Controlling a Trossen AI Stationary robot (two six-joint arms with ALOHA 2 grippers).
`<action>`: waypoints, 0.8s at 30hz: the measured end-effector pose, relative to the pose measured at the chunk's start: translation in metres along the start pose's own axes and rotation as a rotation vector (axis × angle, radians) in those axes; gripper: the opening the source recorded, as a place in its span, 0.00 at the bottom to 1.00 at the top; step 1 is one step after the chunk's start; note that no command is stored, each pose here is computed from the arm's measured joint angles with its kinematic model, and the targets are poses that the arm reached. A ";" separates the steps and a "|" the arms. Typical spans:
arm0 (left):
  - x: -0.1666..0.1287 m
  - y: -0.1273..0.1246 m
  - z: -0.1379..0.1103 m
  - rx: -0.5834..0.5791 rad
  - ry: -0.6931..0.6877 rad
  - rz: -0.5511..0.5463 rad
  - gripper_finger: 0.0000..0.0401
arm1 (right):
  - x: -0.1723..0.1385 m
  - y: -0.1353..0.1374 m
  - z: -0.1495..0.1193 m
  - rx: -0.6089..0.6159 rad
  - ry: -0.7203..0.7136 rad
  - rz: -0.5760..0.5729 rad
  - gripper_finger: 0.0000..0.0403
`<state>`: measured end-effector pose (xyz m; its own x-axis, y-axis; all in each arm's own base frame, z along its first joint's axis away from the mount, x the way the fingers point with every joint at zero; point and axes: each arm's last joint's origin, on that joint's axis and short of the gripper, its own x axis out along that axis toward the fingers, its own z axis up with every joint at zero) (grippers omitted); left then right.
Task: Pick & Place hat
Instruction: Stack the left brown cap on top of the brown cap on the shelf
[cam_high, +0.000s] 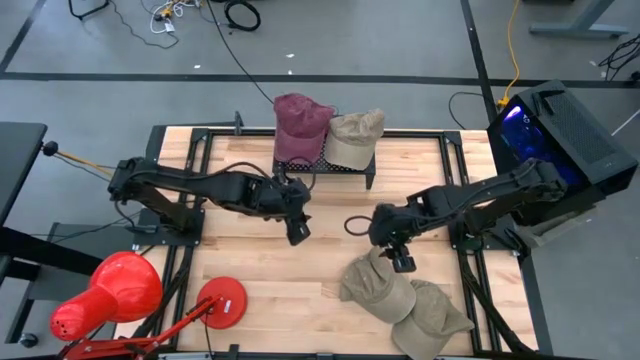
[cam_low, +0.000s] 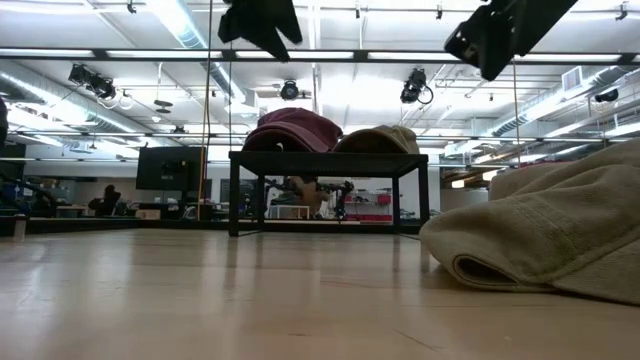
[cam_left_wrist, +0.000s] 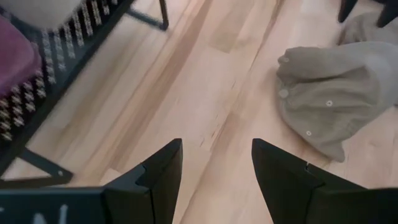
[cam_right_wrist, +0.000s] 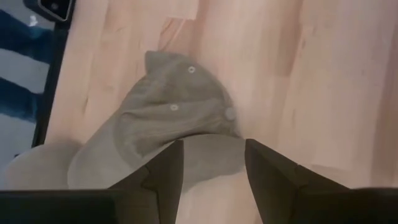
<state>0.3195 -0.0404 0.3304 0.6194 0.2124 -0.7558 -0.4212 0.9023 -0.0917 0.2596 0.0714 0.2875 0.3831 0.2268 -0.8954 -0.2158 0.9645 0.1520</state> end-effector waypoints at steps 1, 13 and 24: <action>-0.005 0.000 0.001 0.012 -0.012 -0.008 0.50 | 0.000 0.002 0.000 -0.006 0.001 0.004 0.43; -0.040 0.010 -0.013 0.178 -0.010 -0.044 0.50 | 0.003 0.026 -0.004 0.041 0.009 -0.001 0.43; -0.036 0.034 -0.064 0.119 -0.027 -0.149 0.50 | 0.003 0.030 -0.003 0.130 -0.006 -0.001 0.43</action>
<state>0.2406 -0.0411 0.3129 0.6875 0.0822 -0.7216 -0.2435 0.9622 -0.1223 0.2513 0.1001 0.2882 0.3892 0.2261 -0.8930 -0.0972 0.9741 0.2043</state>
